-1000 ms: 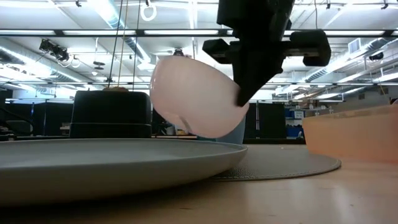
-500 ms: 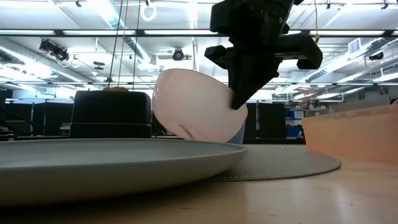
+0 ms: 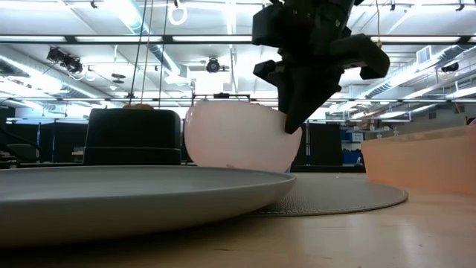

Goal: Arrange a breakfast setting
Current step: Put the light orange bowl on the brown placemat, then adjust the light blue cup

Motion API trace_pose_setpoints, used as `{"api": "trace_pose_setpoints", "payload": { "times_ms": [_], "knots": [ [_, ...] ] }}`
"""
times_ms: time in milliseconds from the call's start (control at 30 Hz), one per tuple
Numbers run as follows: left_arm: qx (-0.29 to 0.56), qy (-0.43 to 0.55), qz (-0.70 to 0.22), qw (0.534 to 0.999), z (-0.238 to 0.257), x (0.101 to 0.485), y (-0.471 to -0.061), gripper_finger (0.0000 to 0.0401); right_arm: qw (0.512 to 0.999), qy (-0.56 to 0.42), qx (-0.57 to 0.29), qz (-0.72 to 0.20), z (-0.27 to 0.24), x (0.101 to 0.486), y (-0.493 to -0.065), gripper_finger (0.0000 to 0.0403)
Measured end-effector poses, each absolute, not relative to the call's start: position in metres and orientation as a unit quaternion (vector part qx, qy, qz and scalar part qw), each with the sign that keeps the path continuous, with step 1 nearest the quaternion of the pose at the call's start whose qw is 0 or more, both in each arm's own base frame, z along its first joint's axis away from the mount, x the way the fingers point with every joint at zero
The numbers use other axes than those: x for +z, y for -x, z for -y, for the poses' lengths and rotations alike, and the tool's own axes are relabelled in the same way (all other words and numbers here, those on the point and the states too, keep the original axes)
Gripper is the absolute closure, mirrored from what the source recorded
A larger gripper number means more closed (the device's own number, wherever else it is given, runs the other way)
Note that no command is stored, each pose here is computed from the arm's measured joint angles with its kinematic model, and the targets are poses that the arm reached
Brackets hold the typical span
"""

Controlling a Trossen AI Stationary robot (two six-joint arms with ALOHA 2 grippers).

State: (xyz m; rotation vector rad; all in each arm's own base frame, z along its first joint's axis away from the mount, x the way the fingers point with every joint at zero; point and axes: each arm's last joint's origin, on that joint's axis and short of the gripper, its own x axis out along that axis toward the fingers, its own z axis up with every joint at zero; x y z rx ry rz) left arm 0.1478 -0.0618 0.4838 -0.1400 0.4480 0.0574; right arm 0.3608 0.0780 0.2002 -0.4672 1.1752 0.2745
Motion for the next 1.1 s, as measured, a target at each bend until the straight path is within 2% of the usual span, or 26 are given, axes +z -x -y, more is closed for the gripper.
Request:
{"api": "trace_pose_setpoints", "payload": {
  "times_ms": [300,567,1100],
  "knots": [
    [0.029,0.069,-0.223,0.972,0.062,0.484,-0.148,0.0237,0.790,0.217,0.128,-0.559,-0.078,0.203,-0.359,0.0310],
    [0.029,0.068,-0.225,0.971,0.062,0.483,-0.147,0.0237,0.762,0.219,0.132,-0.595,-0.076,0.201,-0.351,0.0322],
    [0.029,0.068,-0.225,0.971,0.062,0.483,-0.147,0.0237,0.758,0.211,0.093,-0.610,-0.071,0.200,-0.349,0.0327]
  ]
}}
